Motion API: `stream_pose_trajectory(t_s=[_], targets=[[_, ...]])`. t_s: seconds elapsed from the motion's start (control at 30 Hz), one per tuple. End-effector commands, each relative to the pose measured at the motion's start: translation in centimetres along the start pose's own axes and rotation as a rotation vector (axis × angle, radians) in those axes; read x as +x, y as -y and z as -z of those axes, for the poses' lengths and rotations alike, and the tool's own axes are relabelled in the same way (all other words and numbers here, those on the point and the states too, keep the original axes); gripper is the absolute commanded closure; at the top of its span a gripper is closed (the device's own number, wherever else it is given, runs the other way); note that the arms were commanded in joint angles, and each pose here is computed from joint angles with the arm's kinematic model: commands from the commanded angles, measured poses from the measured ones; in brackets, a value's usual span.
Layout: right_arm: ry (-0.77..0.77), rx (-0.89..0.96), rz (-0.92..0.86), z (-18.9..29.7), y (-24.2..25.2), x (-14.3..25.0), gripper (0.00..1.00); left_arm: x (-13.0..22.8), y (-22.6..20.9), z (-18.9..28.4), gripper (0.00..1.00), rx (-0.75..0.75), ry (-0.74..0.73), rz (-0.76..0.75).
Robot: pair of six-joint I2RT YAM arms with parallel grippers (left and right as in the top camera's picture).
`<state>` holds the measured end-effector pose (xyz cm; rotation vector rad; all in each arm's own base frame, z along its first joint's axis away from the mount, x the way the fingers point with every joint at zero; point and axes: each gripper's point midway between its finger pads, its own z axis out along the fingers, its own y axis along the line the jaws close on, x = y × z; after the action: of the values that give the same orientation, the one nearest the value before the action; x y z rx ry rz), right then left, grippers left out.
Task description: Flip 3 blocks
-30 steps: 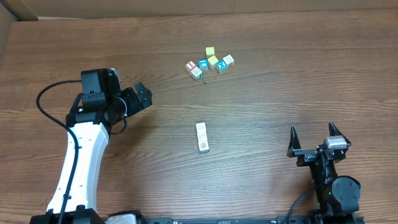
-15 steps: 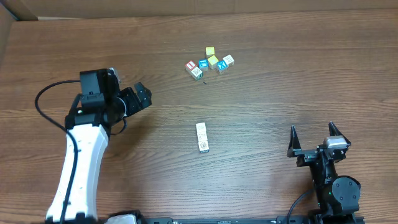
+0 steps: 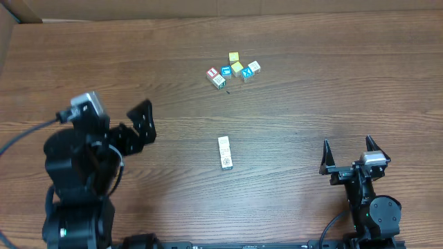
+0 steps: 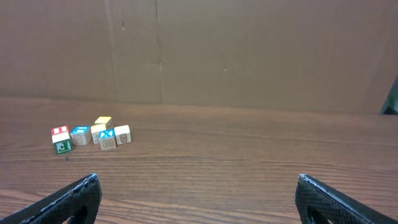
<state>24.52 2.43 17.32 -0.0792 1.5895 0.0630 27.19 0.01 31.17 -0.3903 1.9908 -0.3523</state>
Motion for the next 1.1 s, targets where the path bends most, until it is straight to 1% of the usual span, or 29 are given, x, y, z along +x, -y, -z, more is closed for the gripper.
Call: stream_pose_trajectory(t_s=[0.0,0.17,0.27,0.3,0.33,0.4,0.47,0.57,0.77,0.93,1.07], targets=[[0.000,-0.002,0.007,0.0,0.0,0.3,0.00,1.8,-1.3,2.2,0.00,-0.065,-0.012,-0.005],[0.000,-0.002,0.007,0.0,0.0,0.3,0.00,6.1,-3.9,3.4,0.00,-0.138,-0.048,0.002],[0.000,-0.003,0.007,0.0,0.0,0.3,0.00,9.1,-5.0,3.2,0.00,-0.135,-0.060,0.005],[0.000,-0.002,0.007,0.0,0.0,0.3,0.00,11.0,-5.5,2.9,0.00,-0.123,-0.073,0.010],[0.000,-0.002,0.007,0.0,0.0,0.3,0.00,11.8,-5.7,2.7,0.00,-0.113,-0.073,0.010],[0.000,-0.003,0.007,0.0,0.0,0.3,0.00,13.0,-6.2,2.0,0.00,-0.091,-0.033,0.005],[0.000,-0.002,0.007,0.0,0.0,0.3,0.00,13.1,-6.4,1.6,0.00,-0.071,0.015,0.001],[0.000,-0.002,0.007,0.0,0.0,0.3,0.00,11.9,-5.9,1.3,0.00,-0.019,0.142,-0.019],[0.000,-0.002,0.007,0.0,0.0,0.3,0.00,6.5,-2.7,2.8,0.00,0.157,0.473,-0.078],[0.000,-0.003,0.007,0.0,0.0,0.3,0.00,1.5,0.3,7.0,0.00,0.278,0.771,-0.157],[0.000,-0.003,0.007,0.0,0.0,0.3,0.00,-0.1,1.5,9.6,0.00,0.339,0.956,-0.214]])
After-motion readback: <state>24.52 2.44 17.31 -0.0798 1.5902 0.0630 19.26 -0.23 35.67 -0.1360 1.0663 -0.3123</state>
